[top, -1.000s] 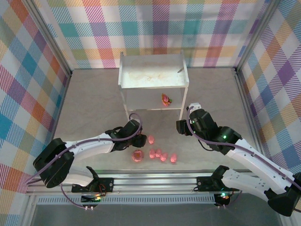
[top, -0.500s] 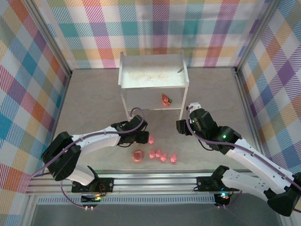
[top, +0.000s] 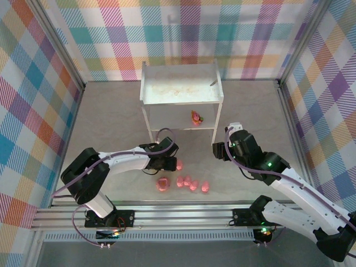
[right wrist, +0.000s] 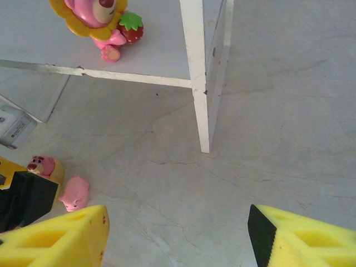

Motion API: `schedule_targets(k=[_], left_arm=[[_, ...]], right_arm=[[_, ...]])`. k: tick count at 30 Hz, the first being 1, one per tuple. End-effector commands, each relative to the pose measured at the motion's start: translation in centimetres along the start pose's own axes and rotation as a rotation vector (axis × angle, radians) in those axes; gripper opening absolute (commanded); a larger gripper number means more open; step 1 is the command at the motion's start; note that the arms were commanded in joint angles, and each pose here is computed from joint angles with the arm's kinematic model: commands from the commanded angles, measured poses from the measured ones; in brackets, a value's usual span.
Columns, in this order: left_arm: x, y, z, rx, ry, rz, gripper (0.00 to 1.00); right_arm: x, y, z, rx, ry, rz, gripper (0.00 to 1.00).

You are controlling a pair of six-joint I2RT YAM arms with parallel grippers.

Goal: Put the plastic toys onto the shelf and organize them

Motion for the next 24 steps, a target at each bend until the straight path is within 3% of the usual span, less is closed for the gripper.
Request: schedule_targets(k=[1, 8, 13, 24], left_arm=[[0.2, 0.5, -0.5, -0.016, 0.010, -0.012, 0.69], [0.1, -0.1, -0.4, -0.038, 0.006, 0.008, 0.56], [0.0, -0.9, -0.8, -0.060, -0.028, 0.039, 0.38], [2.6, 0.8, -1.3, -0.088, -0.059, -0.019, 0.34]], right_arm=[[0.1, 0.2, 0.1, 0.011, 0.018, -0.016, 0.68], [-0.1, 0.1, -0.2, 0.002, 0.016, -0.011, 0.68], [-0.2, 0.1, -0.2, -0.002, 0.020, -0.012, 0.68], [0.1, 0.5, -0.2, -0.008, 0.024, -0.024, 0.68]])
Point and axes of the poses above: each hand's point on the last joint's axis, 136 mm out from that joint toward the fingers, its own x axis back along the fingers, its own z axis along the line the jaws close on, y = z × x, the point moved 1 cm from there along x, back along the fingers, and after that the axes turned 3 degrees about -x, right-handed, at the moved point
